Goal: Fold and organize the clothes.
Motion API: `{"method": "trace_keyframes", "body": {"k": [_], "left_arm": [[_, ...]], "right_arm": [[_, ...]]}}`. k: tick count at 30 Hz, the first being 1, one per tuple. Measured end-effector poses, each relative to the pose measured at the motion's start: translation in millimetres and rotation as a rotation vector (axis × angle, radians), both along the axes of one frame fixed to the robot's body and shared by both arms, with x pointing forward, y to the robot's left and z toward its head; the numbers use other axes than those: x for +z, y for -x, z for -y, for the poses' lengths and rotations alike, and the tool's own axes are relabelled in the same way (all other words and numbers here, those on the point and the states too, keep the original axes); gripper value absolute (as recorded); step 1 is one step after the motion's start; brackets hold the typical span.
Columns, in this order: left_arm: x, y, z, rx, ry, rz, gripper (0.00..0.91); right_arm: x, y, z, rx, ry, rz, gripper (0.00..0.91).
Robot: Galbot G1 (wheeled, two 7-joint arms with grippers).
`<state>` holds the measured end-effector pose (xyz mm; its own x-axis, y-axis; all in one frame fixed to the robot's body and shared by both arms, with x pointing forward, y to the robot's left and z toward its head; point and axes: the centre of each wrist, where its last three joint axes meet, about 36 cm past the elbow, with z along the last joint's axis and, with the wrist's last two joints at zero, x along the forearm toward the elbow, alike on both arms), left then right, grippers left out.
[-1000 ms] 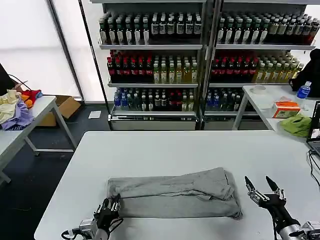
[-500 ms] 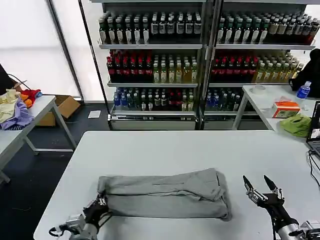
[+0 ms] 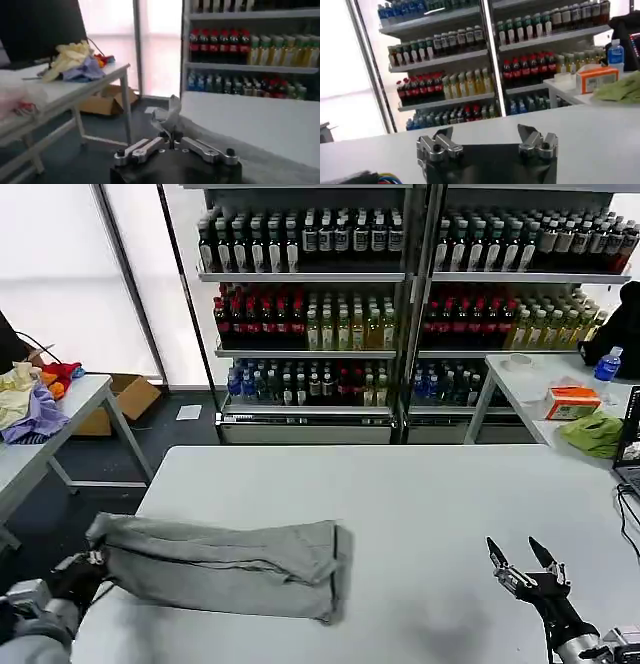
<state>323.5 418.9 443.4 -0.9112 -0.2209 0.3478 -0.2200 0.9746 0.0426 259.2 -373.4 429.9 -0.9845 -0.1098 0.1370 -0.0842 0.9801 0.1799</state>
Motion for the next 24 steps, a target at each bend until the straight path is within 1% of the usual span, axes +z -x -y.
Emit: {"method": "trace_keyframes", "body": {"k": [3,7,12,15,19,24], "left_arm": [[16.1,-6.2,-13.0,-0.012,-0.012,0.016,0.010],[35.8,-12.0,-8.0,-0.062,0.008,0.043,0.010],[57.3,-17.6,23.3,-0.187,0.055,0.079,0.010],[65.2,-18.8,47.6,-0.271,0.090,0.092,0.010],[68.2,-15.9,81.2,-0.372,0.139,0.096,0.010],[57.4,-9.1,119.8,-0.477,0.199,0.067,0.010]], "right_arm": [[0.0,1.5,-0.5,-0.001,-0.001,-0.002,0.907],[-0.6,2.5,-1.1,-0.004,-0.004,-0.001,0.907],[-3.4,5.2,0.3,-0.011,-0.006,-0.007,0.907],[-5.4,6.9,0.6,-0.016,-0.009,-0.012,0.907],[-6.5,6.4,1.0,-0.019,-0.010,-0.012,0.907],[-7.1,6.8,1.5,-0.020,-0.010,-0.014,0.907]]}}
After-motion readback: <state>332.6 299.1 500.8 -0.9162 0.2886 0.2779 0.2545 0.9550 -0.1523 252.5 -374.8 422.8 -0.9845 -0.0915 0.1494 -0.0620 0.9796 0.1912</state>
